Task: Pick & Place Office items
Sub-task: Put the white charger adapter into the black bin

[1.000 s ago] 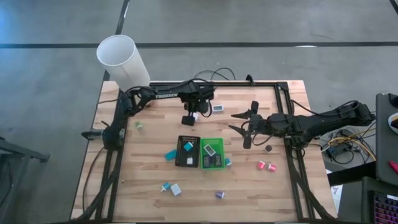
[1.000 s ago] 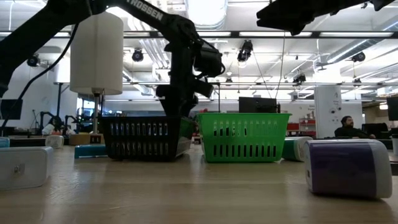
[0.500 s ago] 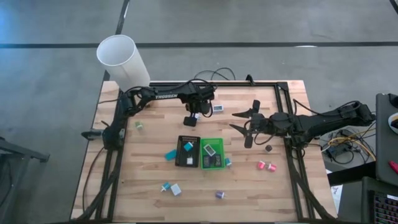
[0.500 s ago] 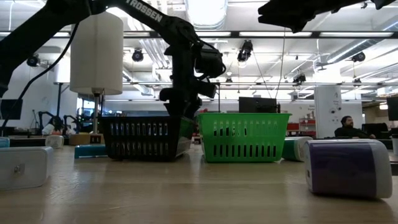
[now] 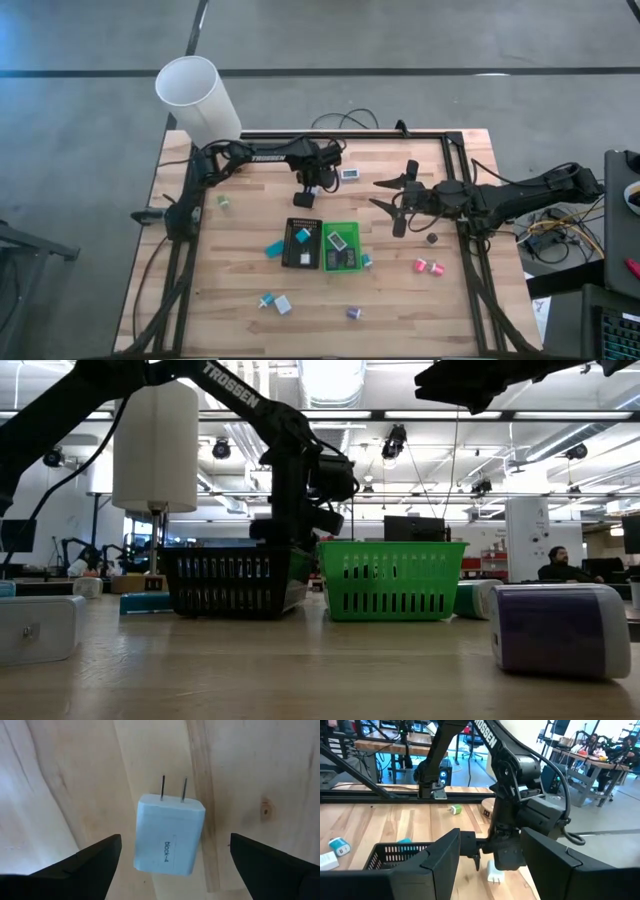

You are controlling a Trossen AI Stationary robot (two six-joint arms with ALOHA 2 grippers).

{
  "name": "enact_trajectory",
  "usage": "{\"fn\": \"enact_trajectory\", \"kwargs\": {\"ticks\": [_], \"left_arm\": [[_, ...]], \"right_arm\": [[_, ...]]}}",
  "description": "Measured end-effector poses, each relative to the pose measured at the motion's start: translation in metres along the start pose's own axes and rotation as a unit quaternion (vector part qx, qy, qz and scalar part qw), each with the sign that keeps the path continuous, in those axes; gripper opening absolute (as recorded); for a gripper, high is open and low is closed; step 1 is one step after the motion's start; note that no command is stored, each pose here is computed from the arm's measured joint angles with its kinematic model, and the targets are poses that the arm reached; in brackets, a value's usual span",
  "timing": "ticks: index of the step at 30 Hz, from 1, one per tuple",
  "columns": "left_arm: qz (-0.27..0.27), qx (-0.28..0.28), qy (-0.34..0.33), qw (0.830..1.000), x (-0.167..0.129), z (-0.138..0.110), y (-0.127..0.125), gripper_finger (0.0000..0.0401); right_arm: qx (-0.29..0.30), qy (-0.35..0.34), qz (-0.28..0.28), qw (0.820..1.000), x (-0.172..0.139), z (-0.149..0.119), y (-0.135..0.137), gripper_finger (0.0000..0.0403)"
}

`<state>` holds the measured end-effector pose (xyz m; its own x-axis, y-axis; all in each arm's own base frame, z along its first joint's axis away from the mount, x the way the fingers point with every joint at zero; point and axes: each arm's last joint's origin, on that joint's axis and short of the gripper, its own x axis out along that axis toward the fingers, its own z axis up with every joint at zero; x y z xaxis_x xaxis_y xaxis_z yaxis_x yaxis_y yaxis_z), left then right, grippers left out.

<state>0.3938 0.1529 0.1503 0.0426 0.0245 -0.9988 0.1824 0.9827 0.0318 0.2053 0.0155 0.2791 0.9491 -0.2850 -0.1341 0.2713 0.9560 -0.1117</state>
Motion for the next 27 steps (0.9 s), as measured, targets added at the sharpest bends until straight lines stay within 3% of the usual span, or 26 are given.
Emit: {"fn": "enact_trajectory", "kwargs": {"ticks": [3,6,13,20,27], "left_arm": [[0.002,-0.002,-0.004,1.0,0.002,0.0,0.0,0.0366],[0.003,-0.006,-0.004,1.0,0.003,0.0,0.0,0.0331],[0.024,-0.022,0.0,0.999,0.004,0.0,0.001,0.0165],[0.058,-0.003,0.011,0.998,-0.002,0.002,-0.002,0.0167],[0.078,-0.023,-0.02,0.997,-0.05,-0.004,-0.015,0.0167]], "right_arm": [[0.0,0.0,0.0,1.0,0.0,0.0,0.0,0.0207],[0.002,0.0,0.0,1.0,0.0,0.0,0.0,0.0207],[0.003,0.0,0.0,1.0,0.0,0.0,0.0,0.0207],[0.002,0.0,-0.001,1.0,0.0,0.0,0.0,0.0207],[0.0,0.004,-0.001,1.0,0.0,-0.001,0.0,0.0207]]}}
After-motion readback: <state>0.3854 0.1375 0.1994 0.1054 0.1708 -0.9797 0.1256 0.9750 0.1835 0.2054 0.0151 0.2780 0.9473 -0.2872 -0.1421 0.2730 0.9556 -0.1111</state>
